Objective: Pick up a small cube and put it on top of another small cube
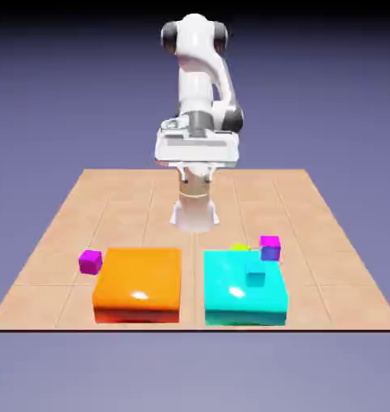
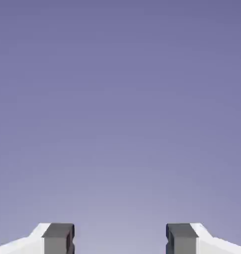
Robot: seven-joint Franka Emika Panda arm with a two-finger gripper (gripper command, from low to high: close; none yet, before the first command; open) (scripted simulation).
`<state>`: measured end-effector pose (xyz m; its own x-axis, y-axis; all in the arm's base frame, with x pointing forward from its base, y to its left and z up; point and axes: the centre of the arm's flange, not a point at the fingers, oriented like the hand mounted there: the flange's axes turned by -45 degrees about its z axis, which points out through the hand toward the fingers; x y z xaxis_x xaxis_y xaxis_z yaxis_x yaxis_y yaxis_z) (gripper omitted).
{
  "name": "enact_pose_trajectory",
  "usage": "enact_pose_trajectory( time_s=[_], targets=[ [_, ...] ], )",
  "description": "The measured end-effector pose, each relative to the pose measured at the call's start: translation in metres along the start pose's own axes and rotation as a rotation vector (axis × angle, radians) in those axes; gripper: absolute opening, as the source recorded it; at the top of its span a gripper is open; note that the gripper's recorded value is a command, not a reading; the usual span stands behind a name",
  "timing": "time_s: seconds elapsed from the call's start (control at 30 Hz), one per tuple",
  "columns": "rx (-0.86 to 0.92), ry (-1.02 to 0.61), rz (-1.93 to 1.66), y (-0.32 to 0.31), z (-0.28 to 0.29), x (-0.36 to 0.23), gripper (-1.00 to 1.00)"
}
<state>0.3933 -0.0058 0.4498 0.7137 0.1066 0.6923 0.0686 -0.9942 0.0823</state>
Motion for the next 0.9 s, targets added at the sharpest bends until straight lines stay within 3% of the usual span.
enact_pose_trajectory(
  time_s=[0.47, 0.9],
  targets=[
    [-0.044, -0.379, -0.604, 0.122, 0.083, -0.083, 0.00],
    [0.218, -0.730, -1.097, 0.227, 0.116, -0.218, 0.00]
  ],
)
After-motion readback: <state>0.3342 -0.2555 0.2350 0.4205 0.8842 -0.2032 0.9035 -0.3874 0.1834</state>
